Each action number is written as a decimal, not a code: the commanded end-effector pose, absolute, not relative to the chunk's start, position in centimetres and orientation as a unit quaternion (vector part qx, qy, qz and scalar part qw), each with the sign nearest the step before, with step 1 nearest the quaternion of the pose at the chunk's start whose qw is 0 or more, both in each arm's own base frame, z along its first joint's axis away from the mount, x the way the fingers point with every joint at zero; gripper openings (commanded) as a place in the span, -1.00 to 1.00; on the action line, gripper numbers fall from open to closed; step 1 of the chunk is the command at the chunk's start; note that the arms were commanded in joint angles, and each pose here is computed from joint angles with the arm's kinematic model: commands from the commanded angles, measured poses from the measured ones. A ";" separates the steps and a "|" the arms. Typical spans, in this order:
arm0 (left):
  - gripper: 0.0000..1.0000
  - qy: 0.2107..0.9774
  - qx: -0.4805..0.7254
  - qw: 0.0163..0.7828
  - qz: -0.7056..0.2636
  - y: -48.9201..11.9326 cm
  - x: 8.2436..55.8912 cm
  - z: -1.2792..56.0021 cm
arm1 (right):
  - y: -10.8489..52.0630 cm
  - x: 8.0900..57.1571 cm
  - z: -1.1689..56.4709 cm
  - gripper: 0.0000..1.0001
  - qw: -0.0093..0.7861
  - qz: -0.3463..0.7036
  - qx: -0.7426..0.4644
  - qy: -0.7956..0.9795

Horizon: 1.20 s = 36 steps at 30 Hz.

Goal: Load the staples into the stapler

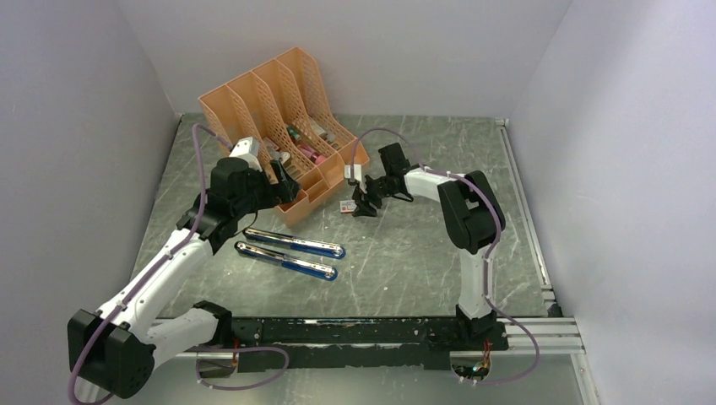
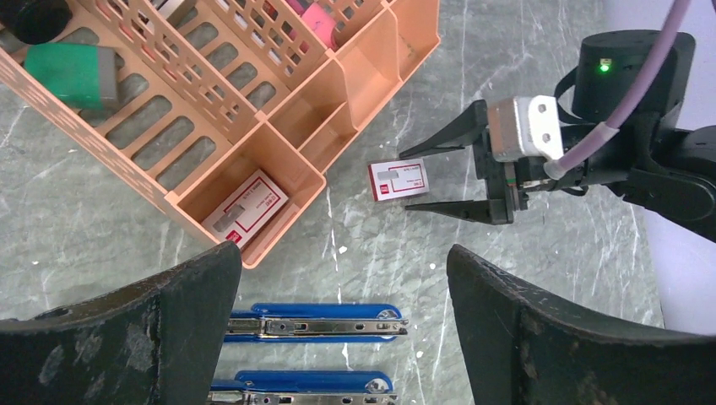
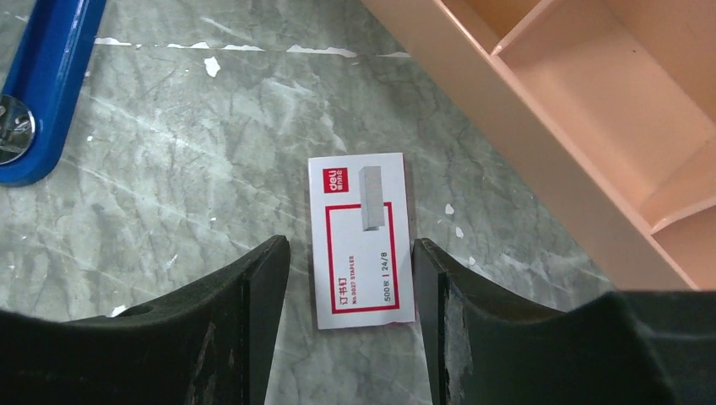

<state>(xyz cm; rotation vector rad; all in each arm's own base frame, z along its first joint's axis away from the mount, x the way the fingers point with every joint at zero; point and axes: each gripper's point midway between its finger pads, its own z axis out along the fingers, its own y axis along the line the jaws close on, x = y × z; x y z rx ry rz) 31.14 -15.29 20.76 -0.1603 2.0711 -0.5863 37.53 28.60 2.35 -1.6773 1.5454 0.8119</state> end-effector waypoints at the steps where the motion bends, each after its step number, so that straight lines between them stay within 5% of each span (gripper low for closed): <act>1: 0.89 0.836 -0.042 0.482 -0.259 -16.0 31.5 21.7 | 29.1 38.1 2.3 0.19 0.347 0.304 -0.656 0.597; 12: 0.88 0.840 -0.041 0.477 -0.257 -15.7 31.0 21.4 | 28.1 38.2 0.8 0.15 0.304 0.274 -0.674 0.615; 25: 0.84 0.842 -0.037 0.471 -0.260 -16.1 31.3 21.1 | 26.1 36.4 -0.4 -0.16 0.261 0.259 -0.662 0.653; 36: 0.74 0.817 0.032 0.432 -0.381 -20.8 30.1 20.5 | 23.6 33.7 0.2 -0.18 0.252 0.231 -0.645 0.683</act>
